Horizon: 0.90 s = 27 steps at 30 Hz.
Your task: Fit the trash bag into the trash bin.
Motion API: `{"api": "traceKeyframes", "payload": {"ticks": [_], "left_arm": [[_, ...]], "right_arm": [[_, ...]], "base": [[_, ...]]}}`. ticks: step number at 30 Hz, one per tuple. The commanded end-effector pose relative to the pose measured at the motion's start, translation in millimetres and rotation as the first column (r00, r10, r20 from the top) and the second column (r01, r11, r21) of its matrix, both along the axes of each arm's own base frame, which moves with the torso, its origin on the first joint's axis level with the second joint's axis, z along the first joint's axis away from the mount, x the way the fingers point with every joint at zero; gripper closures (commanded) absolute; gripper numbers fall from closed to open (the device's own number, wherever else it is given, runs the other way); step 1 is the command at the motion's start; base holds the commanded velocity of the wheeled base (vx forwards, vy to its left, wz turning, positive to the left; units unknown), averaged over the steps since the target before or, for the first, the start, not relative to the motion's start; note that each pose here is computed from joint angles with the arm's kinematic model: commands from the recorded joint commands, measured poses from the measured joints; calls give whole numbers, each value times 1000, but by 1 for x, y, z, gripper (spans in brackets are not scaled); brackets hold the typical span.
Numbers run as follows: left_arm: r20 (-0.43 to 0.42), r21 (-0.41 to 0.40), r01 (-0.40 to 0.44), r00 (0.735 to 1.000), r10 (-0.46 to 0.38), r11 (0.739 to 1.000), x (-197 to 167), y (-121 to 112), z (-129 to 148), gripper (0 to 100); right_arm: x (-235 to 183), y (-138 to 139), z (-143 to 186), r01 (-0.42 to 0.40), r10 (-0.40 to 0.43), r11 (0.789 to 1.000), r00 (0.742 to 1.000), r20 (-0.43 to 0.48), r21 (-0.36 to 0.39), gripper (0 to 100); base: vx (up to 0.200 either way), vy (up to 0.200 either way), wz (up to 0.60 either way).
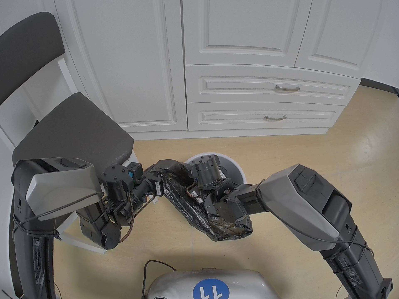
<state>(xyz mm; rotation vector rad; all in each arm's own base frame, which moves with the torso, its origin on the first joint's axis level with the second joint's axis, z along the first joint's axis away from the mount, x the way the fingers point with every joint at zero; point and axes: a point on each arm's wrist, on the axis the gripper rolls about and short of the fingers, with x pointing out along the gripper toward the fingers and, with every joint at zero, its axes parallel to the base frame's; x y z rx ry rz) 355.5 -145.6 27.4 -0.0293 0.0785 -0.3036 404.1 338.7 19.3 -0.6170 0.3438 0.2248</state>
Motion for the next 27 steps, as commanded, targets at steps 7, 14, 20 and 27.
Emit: {"api": "traceKeyframes", "payload": {"ticks": [7, 14, 20, 27], "left_arm": [[5, -2, -2, 1000, 2, 1000, 0, 0, 2, 100], [9, -7, -4, 1000, 4, 1000, 1, 0, 3, 100], [14, -9, -7, 1000, 7, 1000, 3, -1, 3, 100], [23, -18, -8, 1000, 9, 1000, 5, -2, 4, 100]], "right_arm": [[6, -12, 38, 22, -24, 999, 998, 55, 42, 100], [8, -17, 53, 29, -33, 998, 997, 76, 56, 100], [19, -31, 68, 54, -61, 996, 992, 108, 66, 100], [11, -33, 76, 45, -53, 996, 994, 99, 82, 100]], "base": [[0, 0, 0], [0, 0, 0], [0, 0, 0], [0, 0, 0]]}}
